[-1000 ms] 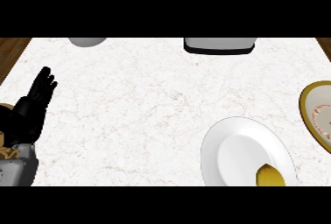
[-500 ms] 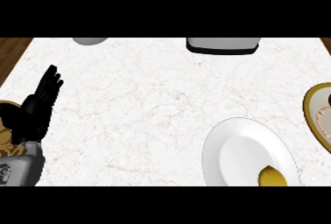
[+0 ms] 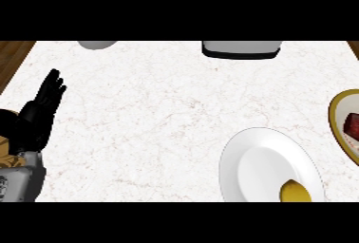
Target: Pick the cupcake from the plate and place it in the bowl
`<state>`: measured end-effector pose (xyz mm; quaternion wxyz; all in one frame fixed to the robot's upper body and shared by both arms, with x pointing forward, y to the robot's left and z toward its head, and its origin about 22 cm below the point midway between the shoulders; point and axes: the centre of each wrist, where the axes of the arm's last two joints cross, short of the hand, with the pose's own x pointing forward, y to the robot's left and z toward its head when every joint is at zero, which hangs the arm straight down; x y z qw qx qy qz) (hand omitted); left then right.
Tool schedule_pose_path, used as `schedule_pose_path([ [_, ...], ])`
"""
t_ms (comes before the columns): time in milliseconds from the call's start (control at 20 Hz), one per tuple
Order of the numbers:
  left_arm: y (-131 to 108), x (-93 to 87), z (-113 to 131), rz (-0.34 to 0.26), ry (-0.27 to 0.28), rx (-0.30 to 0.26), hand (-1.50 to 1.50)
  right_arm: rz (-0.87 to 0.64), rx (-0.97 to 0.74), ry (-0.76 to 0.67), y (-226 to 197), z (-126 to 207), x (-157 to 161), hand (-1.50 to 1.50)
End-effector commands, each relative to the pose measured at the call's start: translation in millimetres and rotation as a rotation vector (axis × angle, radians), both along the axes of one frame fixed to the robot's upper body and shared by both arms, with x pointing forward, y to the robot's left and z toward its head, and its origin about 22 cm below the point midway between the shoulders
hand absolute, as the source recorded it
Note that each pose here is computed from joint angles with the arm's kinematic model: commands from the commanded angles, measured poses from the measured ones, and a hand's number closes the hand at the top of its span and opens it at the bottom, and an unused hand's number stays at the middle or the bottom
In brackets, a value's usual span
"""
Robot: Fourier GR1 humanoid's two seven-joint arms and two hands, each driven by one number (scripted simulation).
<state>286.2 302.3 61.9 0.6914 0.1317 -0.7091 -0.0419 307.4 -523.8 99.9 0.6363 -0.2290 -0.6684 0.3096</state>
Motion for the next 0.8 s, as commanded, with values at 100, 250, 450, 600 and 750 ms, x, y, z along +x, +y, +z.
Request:
schedule_pose_path([
  [100, 1.8, -0.8, 11.5, 0.006, -0.01, 0.002, 0.0, -0.046, 0.456, -0.134, -25.4, 5.8, -13.5, -1.5],
  [250, 2.6, -4.9, 0.0, 0.012, -0.007, 0.003, 0.0, -0.077, 0.574, -0.146, -48.3, 34.3, -27.3, -1.5],
  [450, -6.8, -4.0, -3.1, 0.003, -0.005, 0.0, 0.0, -0.137, 0.569, -0.077, -73.8, 39.6, -62.3, -1.5],
  [600, -0.1, 2.3, 9.0, 0.014, -0.029, 0.004, 0.0, -0.126, 0.565, -0.063, -85.6, 51.9, -78.0, -1.5],
  [750, -3.5, -4.8, -1.1, 0.017, -0.023, -0.013, 0.0, -0.137, 0.6, -0.054, -91.8, 39.0, -95.6, -1.5],
])
